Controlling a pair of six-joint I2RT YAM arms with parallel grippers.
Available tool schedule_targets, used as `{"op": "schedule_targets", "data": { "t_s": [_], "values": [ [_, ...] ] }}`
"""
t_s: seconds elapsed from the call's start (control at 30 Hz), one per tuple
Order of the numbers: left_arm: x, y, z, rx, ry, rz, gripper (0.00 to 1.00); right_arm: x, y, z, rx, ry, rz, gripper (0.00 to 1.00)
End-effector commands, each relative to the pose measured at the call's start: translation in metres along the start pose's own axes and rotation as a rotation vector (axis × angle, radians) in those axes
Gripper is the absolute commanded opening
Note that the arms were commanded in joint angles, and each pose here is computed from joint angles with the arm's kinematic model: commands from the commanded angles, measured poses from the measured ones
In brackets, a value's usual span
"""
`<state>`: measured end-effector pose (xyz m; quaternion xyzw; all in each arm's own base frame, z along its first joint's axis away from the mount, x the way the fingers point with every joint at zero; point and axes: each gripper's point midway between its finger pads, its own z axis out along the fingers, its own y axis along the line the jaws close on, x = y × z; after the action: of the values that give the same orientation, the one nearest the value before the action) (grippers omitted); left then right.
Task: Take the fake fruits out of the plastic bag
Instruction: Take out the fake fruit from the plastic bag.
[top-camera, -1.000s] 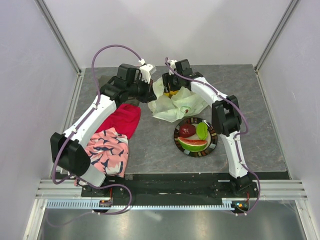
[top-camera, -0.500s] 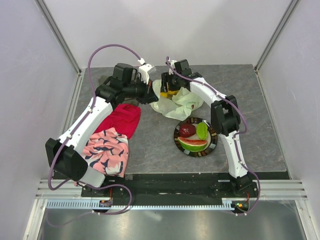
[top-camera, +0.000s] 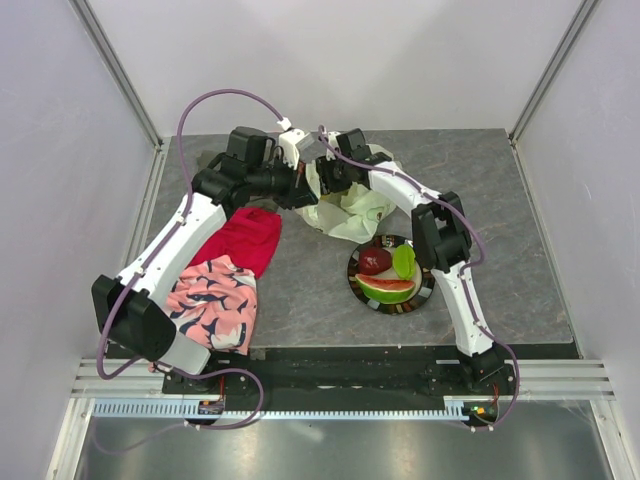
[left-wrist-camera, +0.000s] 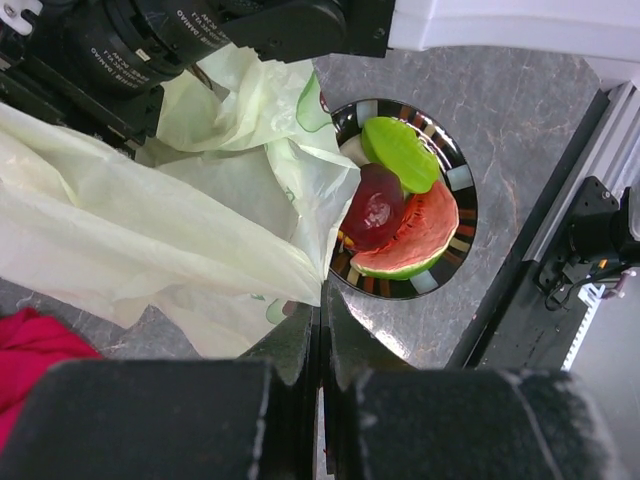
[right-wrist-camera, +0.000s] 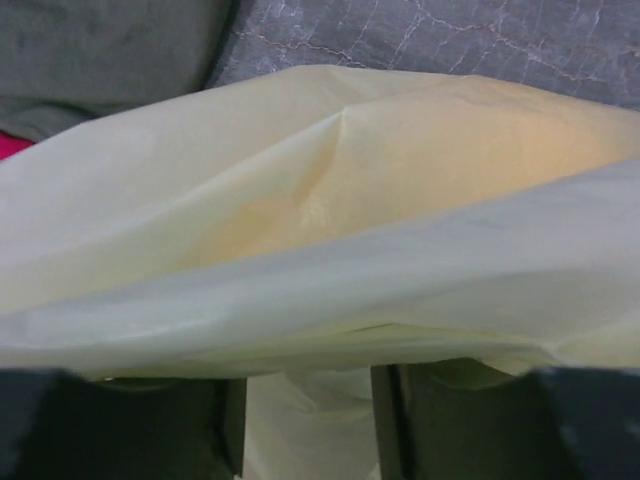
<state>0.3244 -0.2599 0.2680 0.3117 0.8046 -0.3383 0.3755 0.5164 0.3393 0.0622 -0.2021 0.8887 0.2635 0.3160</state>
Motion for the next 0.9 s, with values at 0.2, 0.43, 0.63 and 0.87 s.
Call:
{"op": "schedule_targets", "data": {
  "t_s": [0.2,0.43,0.63,0.87],
  "values": [
    [-0.011,0.046,0.018,-0.125,-0.023,-0.041,0.02,-0.07,0.026,-0.122,-0.119,-0.141,-0.17,0.37],
    [-0.04,0.088,0.019,-0.183,-0.094,-0.11,0.02,-0.011,0.044,-0.179,-0.28,0.008,-0.358,0.39],
    [-0.052,0.101,0.023,-0.208,-0.114,-0.088,0.02,-0.006,0.048,-0.227,-0.325,-0.052,-0.396,0.39],
    [-0.046,0.097,0.031,-0.165,-0.102,-0.102,0.02,-0.034,0.069,-0.261,-0.393,-0.244,-0.295,0.38]
  ]
}}
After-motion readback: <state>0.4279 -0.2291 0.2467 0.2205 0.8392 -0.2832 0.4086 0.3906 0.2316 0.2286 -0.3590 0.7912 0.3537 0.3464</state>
